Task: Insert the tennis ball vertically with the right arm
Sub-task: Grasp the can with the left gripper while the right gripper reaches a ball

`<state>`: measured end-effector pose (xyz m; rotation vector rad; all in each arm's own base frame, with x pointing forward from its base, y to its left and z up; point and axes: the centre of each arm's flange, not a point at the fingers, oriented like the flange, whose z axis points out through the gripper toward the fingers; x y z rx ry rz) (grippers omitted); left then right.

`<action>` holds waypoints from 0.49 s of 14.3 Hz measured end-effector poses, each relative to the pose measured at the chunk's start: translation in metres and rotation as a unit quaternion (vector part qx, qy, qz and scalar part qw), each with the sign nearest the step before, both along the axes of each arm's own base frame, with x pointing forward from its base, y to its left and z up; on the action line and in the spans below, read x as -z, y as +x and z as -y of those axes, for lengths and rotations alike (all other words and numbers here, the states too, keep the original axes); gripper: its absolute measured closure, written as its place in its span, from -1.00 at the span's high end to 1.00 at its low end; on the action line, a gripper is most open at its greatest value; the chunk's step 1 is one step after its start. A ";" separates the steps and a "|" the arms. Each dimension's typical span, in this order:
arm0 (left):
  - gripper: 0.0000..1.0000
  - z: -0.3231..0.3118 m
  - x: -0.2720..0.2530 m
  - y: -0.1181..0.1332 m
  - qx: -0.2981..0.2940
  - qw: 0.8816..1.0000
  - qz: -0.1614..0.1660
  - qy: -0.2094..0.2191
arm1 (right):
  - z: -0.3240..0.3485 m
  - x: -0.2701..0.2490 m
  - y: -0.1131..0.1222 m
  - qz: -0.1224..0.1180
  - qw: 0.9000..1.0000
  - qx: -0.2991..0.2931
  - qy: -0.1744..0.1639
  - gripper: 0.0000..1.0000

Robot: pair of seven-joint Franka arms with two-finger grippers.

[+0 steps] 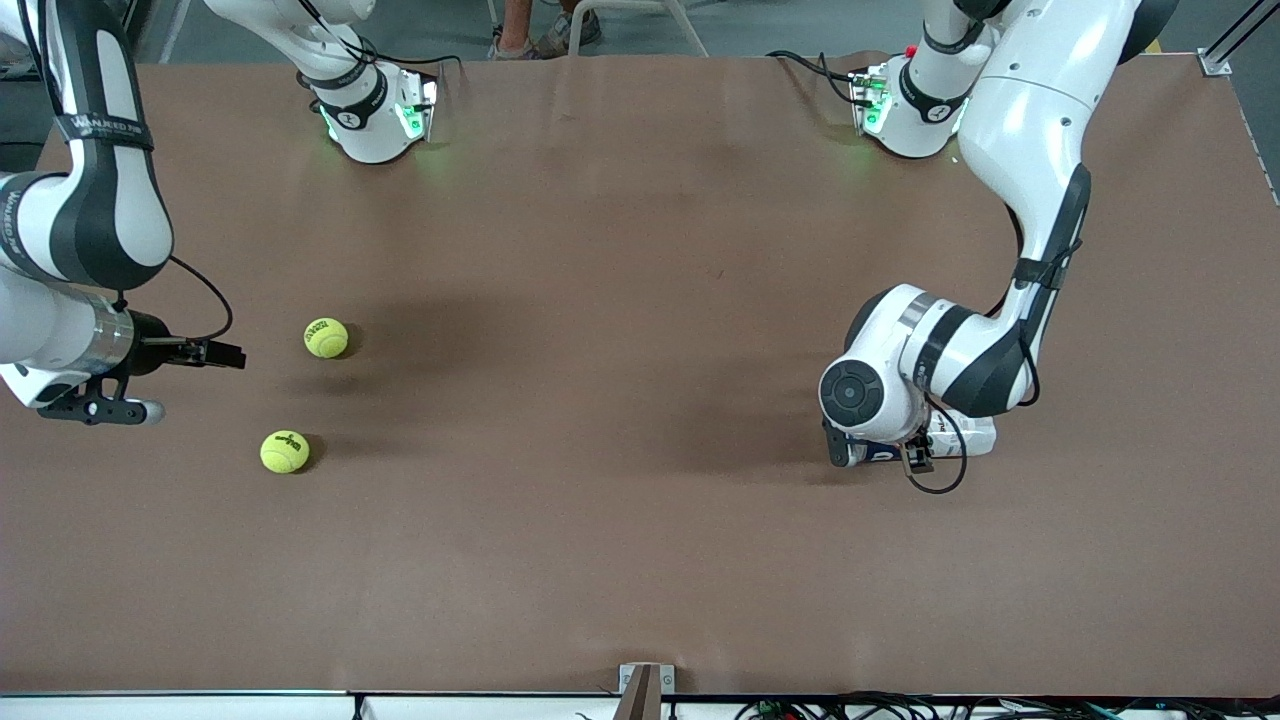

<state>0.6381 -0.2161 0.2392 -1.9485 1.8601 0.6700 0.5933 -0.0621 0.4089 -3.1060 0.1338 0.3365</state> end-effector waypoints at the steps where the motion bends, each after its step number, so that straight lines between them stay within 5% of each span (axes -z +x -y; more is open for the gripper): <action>1: 1.00 0.000 0.006 -0.001 0.002 1.000 -0.001 0.005 | 0.001 -0.001 -0.001 -0.004 1.000 0.001 0.000 1.00; 7: 1.00 0.004 0.034 0.000 0.017 0.999 0.015 0.028 | 0.003 0.022 -0.005 -0.030 1.000 0.003 0.003 1.00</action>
